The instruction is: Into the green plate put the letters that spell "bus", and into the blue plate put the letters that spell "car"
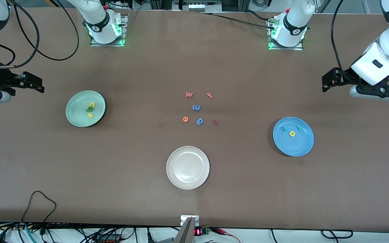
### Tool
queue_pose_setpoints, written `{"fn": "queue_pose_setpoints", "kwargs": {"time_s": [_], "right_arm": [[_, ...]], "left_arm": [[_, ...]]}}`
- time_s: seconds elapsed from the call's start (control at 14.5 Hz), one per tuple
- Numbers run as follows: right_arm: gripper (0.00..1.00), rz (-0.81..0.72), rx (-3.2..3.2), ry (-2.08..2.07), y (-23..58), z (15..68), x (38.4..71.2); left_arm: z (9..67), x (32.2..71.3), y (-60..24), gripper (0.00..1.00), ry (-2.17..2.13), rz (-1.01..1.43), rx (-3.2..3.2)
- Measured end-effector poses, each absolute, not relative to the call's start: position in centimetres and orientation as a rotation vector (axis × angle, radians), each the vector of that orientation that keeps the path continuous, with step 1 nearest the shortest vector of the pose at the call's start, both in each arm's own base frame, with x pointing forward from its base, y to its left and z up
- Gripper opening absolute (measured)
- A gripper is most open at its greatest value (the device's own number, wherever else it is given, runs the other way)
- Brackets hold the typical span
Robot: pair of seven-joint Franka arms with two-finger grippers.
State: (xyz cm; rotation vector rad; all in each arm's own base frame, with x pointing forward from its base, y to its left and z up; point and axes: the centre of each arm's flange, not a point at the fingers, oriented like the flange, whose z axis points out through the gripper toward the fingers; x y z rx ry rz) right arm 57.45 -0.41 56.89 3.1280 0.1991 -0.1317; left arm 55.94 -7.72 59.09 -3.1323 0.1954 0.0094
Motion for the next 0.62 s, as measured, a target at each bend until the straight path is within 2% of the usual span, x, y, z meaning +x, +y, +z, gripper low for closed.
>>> {"fn": "queue_pose_setpoints", "kwargs": {"time_s": [0.62], "right_arm": [[1.00, -0.150, 3.131, 0.227, 0.6, 56.8, 57.3]], "left_arm": [[59.5, 56.1, -9.0, 1.00, 0.224, -0.011, -3.132]]}}
